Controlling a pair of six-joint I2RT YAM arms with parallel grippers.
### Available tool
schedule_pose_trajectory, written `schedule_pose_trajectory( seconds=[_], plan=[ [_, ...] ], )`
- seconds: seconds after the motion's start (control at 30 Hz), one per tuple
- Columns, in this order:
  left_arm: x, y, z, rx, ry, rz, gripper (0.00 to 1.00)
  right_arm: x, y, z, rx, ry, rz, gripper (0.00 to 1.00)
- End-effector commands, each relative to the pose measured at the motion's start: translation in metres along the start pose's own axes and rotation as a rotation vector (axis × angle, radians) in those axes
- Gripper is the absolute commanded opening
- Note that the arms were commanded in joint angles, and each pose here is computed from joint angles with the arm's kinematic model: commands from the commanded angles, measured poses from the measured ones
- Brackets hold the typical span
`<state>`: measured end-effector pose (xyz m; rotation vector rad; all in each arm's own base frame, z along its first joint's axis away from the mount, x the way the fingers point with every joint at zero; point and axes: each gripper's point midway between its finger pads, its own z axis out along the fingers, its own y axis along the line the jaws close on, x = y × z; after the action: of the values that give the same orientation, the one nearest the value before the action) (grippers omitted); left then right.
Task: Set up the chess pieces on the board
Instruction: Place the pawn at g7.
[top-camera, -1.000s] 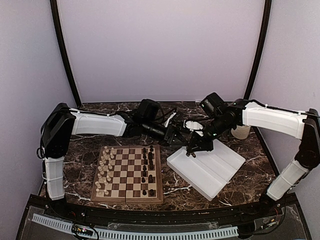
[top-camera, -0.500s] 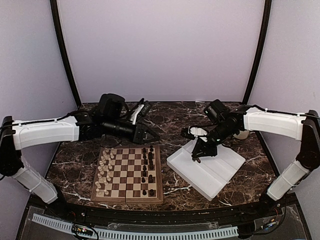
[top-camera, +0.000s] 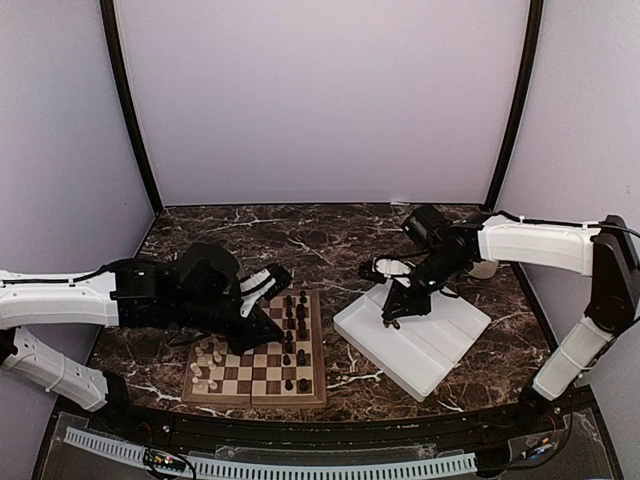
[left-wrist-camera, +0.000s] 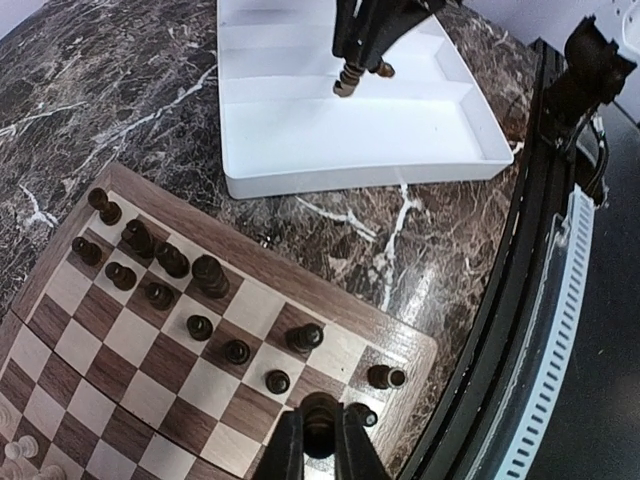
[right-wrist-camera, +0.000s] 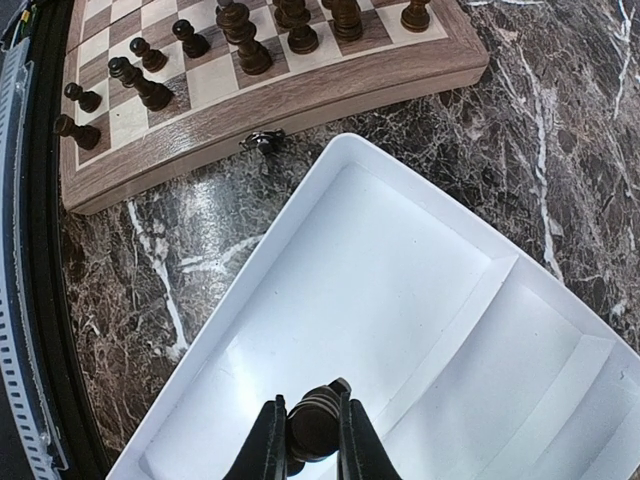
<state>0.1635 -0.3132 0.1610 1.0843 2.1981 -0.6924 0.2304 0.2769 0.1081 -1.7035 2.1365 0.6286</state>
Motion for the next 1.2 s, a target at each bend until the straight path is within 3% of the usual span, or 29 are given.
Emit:
schedule_pose_trajectory(
  seconds=[0.0,0.57,1.17],
  plan=[
    [0.029,0.003,0.010,-0.085,0.094,0.139,0.05,-0.007,-0.004,-0.003,0.001,-0.001,0.013,0.08],
    [0.058,-0.007,0.054,-0.032,0.226,0.210,0.07,-0.004,-0.004,0.002,-0.012,0.014,0.022,0.08],
    [0.059,-0.018,0.073,-0.001,0.276,0.276,0.08,-0.001,-0.004,0.004,-0.015,0.020,0.022,0.08]
  ],
)
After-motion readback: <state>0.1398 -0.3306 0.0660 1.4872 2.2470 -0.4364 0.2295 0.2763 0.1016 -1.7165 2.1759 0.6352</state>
